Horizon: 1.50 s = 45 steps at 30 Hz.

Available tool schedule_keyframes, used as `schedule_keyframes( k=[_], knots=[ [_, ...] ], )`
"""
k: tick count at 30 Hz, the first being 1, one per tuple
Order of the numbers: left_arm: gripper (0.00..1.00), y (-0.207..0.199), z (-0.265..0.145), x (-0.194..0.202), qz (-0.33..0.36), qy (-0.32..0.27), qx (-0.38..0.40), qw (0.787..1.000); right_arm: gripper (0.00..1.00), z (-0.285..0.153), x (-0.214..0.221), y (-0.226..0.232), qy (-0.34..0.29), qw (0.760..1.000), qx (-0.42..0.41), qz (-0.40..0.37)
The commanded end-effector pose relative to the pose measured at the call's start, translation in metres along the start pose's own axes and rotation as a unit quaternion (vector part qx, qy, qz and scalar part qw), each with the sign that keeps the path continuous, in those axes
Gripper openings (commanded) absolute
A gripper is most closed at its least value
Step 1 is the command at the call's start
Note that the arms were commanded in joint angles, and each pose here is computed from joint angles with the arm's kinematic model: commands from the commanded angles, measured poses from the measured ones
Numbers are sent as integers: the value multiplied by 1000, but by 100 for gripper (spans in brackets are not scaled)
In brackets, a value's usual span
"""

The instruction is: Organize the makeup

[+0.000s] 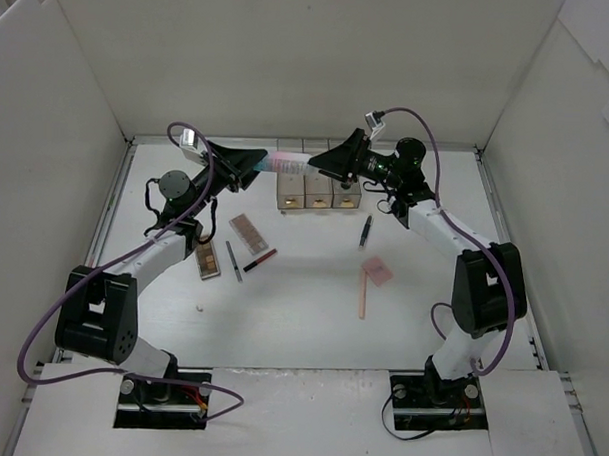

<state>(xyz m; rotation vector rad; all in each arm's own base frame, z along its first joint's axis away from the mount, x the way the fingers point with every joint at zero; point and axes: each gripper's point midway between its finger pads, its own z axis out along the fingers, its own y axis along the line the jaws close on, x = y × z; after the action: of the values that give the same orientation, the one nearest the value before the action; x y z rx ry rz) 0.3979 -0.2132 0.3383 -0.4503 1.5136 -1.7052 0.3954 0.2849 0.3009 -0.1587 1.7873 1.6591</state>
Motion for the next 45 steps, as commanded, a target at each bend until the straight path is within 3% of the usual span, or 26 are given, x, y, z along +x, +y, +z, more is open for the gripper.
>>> schedule_keyframes(
  k=[1,15,24,31,38,39,40,42,45],
  knots=[
    [0,-66,2,-3,39,-8,110,993,71,4,-15,46,-8,996,-76,-53],
    [0,-69,6,-3,45,-12,116,992,60,8,-8,68,8,991,-120,-59],
    [0,-67,5,-4,49,-17,113,992,34,11,-2,67,18,991,-123,-54],
    [0,-65,5,1,61,-14,108,992,0,12,3,64,24,991,-122,-52],
    [0,-56,3,2,68,-16,90,993,0,11,-1,65,23,991,-123,-54],
    [0,-56,3,2,69,-16,91,993,18,12,0,65,25,991,-124,-52],
    [0,-57,3,1,68,-17,92,993,28,12,0,64,28,990,-125,-52],
    [0,-60,3,0,70,-20,95,993,41,12,3,66,33,990,-128,-53],
    [0,-61,2,-2,72,-27,95,993,48,13,5,67,31,990,-127,-53]
  ],
)
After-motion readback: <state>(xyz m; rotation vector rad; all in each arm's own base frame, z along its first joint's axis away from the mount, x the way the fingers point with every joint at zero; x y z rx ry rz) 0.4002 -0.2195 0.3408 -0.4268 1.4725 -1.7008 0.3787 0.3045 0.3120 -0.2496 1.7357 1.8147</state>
